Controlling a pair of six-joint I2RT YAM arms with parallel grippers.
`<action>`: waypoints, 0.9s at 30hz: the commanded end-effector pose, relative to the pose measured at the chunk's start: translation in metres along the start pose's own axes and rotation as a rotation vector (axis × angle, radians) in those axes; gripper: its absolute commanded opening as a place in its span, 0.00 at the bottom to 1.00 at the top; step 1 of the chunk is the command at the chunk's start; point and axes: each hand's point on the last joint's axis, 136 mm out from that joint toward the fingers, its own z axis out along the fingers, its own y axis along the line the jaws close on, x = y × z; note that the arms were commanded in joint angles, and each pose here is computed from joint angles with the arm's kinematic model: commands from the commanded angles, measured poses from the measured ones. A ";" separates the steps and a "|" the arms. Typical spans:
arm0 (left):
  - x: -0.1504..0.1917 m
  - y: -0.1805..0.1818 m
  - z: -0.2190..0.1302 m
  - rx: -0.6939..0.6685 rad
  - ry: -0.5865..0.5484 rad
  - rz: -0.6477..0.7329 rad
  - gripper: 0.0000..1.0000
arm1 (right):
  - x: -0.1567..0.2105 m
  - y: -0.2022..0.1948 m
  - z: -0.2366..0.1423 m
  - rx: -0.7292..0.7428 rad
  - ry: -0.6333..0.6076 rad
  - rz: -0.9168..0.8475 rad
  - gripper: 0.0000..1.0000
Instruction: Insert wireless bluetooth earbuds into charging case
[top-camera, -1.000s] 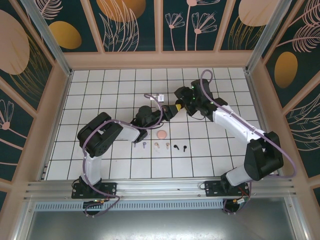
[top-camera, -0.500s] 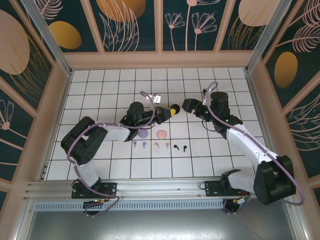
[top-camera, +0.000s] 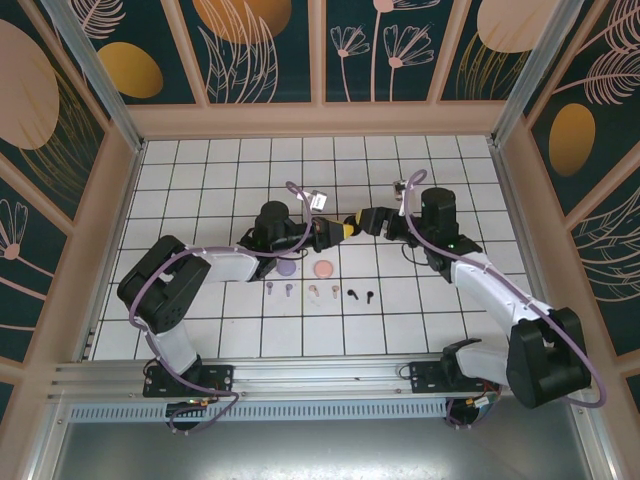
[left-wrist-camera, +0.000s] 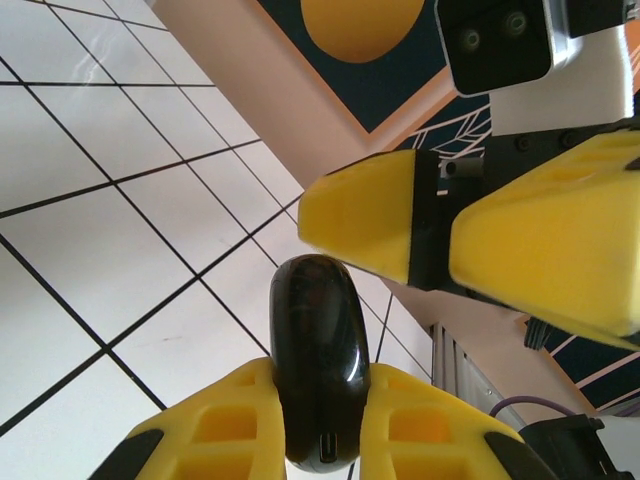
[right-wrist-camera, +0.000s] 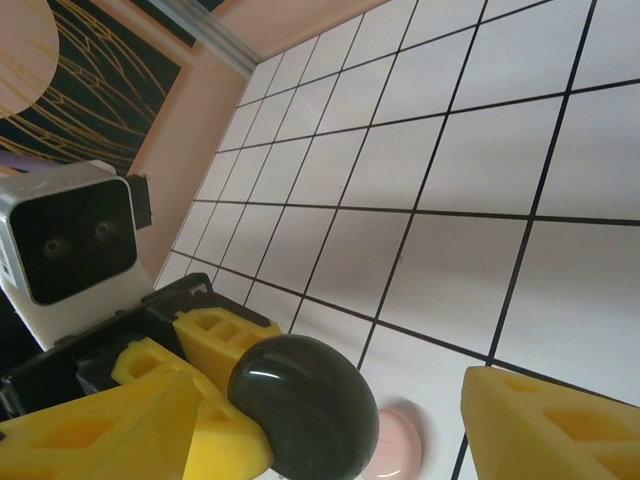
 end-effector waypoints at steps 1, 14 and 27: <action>-0.016 -0.017 -0.001 0.033 -0.023 0.060 0.00 | 0.007 0.005 0.002 -0.046 0.006 -0.031 0.69; -0.023 -0.031 0.002 0.087 -0.011 0.069 0.00 | 0.020 -0.024 0.008 0.035 0.000 0.028 0.61; -0.024 -0.049 -0.011 0.115 -0.018 0.084 0.00 | 0.014 -0.052 0.008 0.107 -0.023 0.096 0.57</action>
